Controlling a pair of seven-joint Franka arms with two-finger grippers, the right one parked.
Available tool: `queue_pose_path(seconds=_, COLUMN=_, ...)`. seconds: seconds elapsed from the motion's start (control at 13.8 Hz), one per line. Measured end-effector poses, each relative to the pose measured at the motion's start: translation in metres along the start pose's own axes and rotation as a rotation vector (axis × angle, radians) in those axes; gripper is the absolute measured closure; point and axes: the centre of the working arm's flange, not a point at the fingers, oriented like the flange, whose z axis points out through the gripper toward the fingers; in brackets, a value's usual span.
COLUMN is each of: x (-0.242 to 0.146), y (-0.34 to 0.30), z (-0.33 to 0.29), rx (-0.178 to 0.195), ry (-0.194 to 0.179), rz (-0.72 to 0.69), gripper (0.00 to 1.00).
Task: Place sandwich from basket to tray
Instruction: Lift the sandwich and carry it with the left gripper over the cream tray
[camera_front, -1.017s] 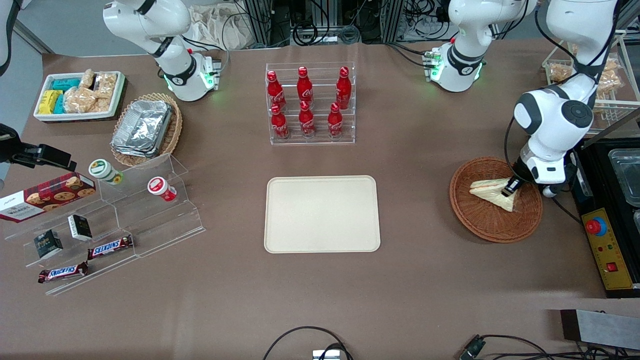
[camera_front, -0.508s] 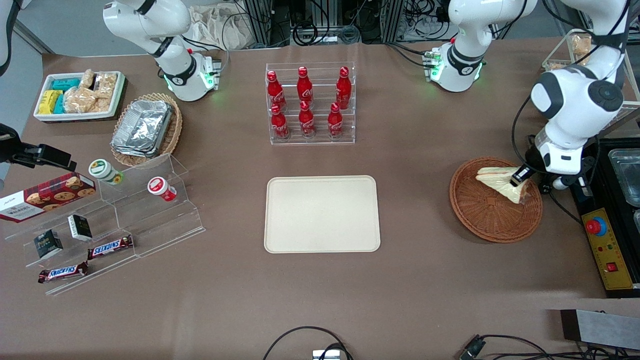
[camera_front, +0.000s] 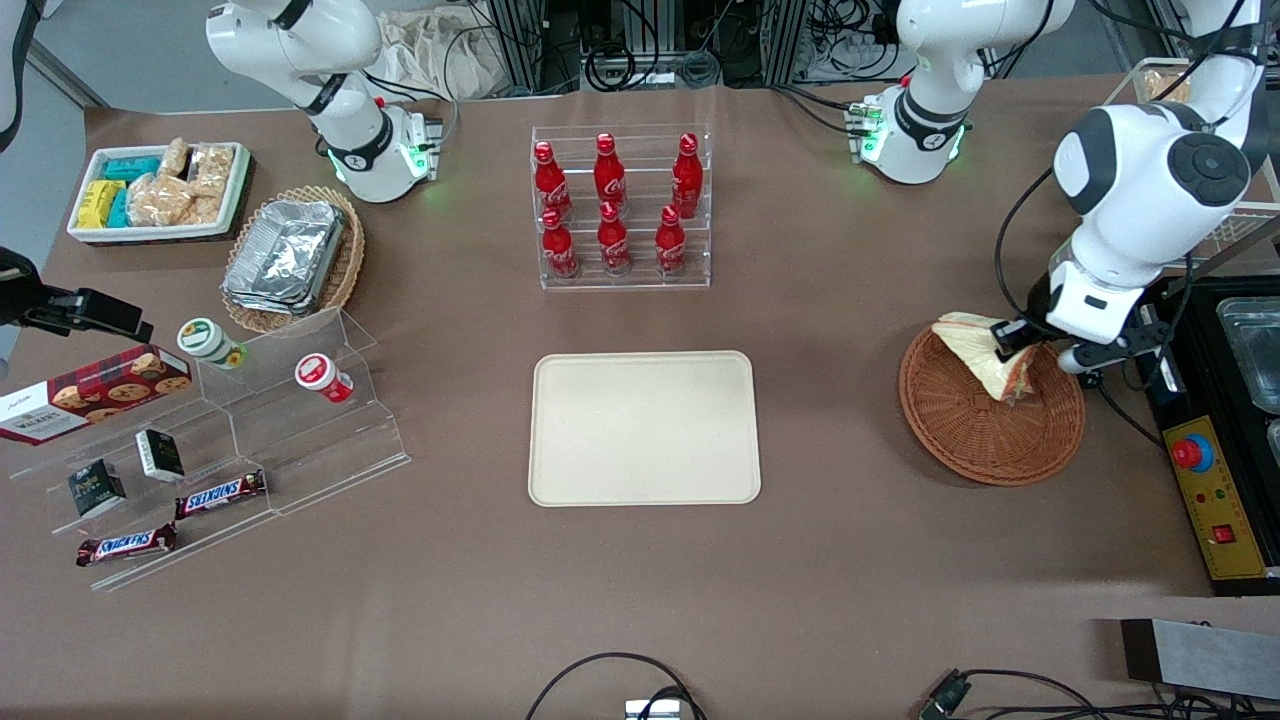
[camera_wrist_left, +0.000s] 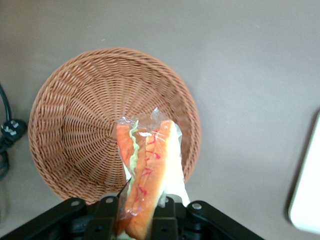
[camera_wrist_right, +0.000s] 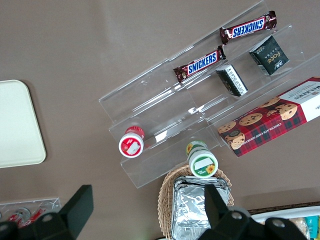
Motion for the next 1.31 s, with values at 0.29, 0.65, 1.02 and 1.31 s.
queue_pose_path(seconds=0.29, x=-0.002, y=0.069, z=-0.043, rx=0.025, ry=-0.003, rz=0.158, gripper=0.83)
queue_pose_path(seconds=0.65, x=-0.023, y=0.151, z=-0.035, rx=0.06, ry=0.01, rz=0.244, gripper=0.83)
queue_pose_path(seconds=1.02, x=-0.037, y=0.222, z=-0.014, rx=0.09, ry=0.03, rz=0.249, gripper=0.83)
queue_pose_path(seconds=1.31, x=-0.053, y=0.281, z=0.021, rx=0.106, ry=0.049, rz=0.253, gripper=0.83)
